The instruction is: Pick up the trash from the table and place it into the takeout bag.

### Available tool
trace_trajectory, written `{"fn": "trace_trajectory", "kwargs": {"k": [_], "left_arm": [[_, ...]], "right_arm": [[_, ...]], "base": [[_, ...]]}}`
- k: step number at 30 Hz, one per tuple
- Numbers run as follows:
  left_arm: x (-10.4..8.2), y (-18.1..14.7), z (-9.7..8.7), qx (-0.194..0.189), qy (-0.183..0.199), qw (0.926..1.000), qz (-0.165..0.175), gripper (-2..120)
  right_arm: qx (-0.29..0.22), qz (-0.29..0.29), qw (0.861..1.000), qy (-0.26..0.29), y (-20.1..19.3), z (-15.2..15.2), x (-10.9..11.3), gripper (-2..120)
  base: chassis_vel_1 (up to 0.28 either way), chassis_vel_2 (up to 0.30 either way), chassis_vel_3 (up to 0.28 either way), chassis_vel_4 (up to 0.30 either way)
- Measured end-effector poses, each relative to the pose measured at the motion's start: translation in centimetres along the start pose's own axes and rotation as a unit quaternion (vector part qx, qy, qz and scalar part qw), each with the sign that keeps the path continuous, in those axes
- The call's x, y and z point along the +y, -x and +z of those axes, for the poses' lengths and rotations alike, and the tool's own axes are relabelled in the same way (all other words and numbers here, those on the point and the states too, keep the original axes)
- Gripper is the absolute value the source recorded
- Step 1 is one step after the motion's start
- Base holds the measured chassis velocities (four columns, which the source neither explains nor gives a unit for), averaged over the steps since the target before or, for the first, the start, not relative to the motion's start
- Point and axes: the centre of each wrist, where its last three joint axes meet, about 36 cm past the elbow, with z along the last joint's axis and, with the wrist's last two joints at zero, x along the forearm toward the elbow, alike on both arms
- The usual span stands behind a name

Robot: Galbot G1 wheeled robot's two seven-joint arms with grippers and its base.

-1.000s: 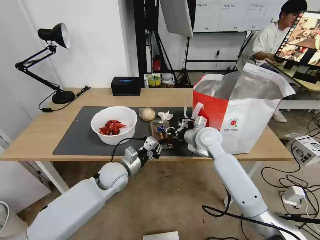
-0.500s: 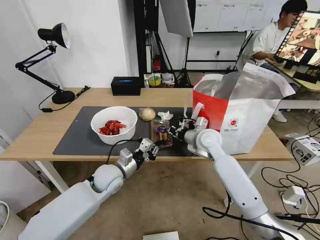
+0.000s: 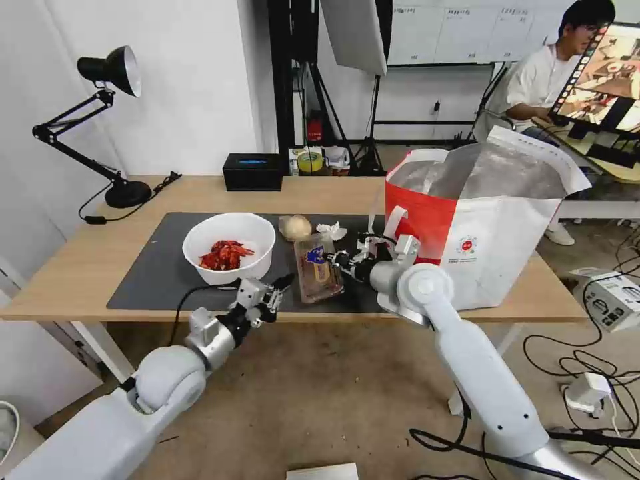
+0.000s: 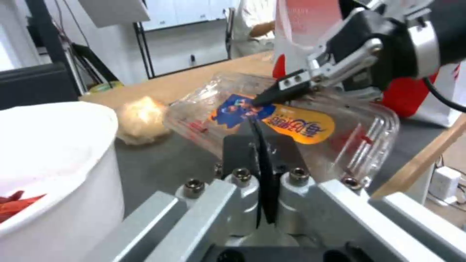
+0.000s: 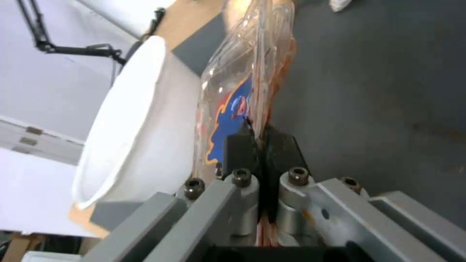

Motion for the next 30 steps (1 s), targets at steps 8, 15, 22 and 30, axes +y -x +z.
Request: {"fn": "trace_trajectory", "kwargs": {"k": [8, 15, 22, 30], "left_arm": [[-1.1, -2.5, 0.9, -0.012, -0.02, 0.9993, -0.028, 35], [-1.4, -4.1, 1.7, -0.013, -0.035, 0.9981, -0.049, 60], [-2.4, -3.9, 2.2, -0.015, -0.048, 0.9976, -0.047, 86], [-3.0, -3.6, 2.8, -0.011, -0.059, 0.9971, -0.046, 100]], "right_arm": [[-0.047, -0.046, 0.997, -0.032, -2.9, 0.6, 1.1, 0], [-0.118, -0.109, 0.986, -0.046, -5.9, -1.3, 2.0, 0], [-0.209, -0.151, 0.965, -0.055, -8.9, -4.1, 3.8, 0], [-0.32, -0.11, 0.935, -0.105, -11.7, -9.6, 4.9, 0]], "base": [[0.0, 0.0, 0.0, 0.0], [0.0, 0.0, 0.0, 0.0], [0.0, 0.0, 0.0, 0.0], [0.0, 0.0, 0.0, 0.0]]}}
